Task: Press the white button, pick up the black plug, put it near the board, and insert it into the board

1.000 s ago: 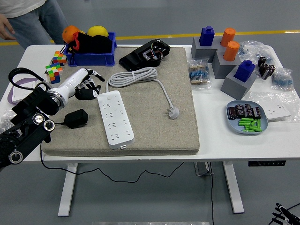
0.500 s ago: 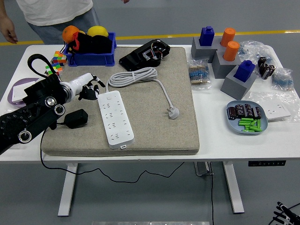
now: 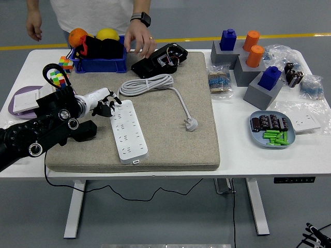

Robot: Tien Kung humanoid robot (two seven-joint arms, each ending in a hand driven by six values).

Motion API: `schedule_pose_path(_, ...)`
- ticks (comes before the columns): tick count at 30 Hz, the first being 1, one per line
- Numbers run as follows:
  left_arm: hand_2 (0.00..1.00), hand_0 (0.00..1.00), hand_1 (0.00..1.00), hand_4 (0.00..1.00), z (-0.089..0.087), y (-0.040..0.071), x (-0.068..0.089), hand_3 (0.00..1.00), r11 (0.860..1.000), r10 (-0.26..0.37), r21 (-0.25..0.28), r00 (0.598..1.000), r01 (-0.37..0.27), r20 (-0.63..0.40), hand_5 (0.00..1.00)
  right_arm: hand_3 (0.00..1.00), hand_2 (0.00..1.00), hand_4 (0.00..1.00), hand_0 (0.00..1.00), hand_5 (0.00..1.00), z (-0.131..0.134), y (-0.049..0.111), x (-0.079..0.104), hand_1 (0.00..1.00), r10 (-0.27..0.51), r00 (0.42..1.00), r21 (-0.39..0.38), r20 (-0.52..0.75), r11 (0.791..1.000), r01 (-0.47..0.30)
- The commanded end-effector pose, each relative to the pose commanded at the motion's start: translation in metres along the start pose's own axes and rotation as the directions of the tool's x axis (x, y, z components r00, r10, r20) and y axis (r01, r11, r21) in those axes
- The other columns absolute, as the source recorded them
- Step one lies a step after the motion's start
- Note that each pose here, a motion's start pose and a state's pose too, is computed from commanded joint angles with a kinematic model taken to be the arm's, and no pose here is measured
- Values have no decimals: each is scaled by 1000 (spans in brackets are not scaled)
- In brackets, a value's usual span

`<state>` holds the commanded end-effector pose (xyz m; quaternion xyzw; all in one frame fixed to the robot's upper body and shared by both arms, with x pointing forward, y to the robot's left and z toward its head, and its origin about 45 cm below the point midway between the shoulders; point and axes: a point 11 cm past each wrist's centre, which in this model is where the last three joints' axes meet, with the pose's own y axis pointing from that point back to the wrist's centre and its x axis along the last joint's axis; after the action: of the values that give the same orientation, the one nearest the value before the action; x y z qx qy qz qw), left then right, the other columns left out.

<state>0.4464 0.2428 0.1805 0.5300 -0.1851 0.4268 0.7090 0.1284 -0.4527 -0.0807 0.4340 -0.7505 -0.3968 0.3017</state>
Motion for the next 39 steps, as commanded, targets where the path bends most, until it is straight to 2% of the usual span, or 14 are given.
schedule_pose_path(7,108,29,26,2,-1,-2,-4,701,999,-11,30,999,9,47,2,621,625,722,779,471,-2,0,1,608,3,1000,7,-3,1000,-3)
schedule_pose_path(25,107,28,24,2,-3,-7,-17,700,998,-45,51,995,40,86,2,621,623,722,774,471,1,0,2,605,1,1000,-2,-4,1000,-1)
schedule_pose_path(29,106,28,25,2,4,-3,-13,700,1000,-26,14,997,25,73,2,621,623,722,775,471,2,1,2,604,3,1000,-3,2,1000,-3)
schedule_pose_path(31,106,28,25,2,12,2,-5,700,1000,4,-27,998,-3,59,2,621,623,722,775,471,4,1,3,604,4,1000,-7,3,1000,-4)
schedule_pose_path(33,106,28,25,2,16,5,0,698,999,21,-44,999,-19,41,2,620,620,721,774,470,6,1,3,605,5,1000,-9,5,1000,-5)
schedule_pose_path(39,112,45,28,2,22,18,13,680,992,74,-101,997,-75,-14,2,620,622,721,774,470,8,1,0,603,-1,1000,-10,8,1000,1)
